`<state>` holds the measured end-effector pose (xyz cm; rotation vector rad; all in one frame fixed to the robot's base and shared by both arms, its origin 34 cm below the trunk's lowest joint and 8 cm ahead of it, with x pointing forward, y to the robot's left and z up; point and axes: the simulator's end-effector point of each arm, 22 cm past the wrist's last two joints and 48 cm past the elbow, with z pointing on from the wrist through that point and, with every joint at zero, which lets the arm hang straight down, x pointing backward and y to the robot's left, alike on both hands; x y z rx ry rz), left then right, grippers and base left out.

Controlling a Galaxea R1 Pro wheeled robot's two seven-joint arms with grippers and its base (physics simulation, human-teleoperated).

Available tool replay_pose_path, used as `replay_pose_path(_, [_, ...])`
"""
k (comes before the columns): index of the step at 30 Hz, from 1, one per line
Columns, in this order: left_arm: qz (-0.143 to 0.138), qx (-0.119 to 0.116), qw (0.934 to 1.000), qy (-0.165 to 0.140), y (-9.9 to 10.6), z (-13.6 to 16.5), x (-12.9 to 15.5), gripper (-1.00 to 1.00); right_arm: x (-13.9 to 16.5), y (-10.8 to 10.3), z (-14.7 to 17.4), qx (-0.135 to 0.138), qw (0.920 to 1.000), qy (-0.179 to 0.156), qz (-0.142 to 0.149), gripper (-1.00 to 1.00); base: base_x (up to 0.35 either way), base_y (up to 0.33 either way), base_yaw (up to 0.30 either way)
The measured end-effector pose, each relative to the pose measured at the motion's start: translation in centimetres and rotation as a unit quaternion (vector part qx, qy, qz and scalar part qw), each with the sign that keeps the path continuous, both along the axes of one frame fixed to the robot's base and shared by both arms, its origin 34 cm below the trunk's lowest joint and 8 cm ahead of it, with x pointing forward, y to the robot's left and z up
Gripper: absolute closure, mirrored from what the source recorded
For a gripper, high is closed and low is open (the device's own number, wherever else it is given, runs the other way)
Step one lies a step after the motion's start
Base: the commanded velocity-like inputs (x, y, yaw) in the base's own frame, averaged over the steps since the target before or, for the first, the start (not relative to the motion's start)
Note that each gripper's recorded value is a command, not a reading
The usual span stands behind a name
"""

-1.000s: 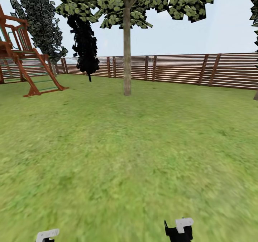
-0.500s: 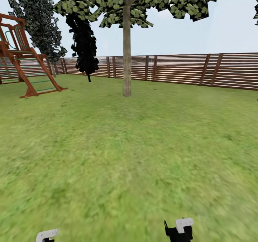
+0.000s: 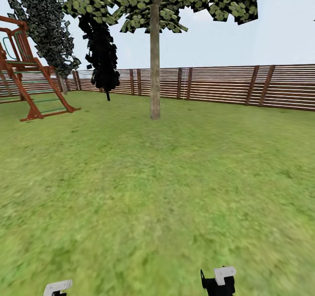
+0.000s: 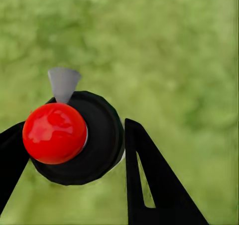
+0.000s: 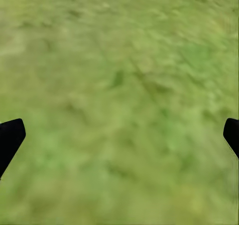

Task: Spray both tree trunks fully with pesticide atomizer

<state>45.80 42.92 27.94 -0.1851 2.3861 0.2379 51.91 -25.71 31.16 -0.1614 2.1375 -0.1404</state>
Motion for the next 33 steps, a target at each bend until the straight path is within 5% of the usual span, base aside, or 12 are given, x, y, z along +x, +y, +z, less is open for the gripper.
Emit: replay_pose_path(33, [0.000,0.000,1.0000,0.000,0.01,0.01,0.01,1.00,0.00,0.03,-0.01,0.000,1.0000,0.000,0.001,-1.00,0.336,0.000,0.000])
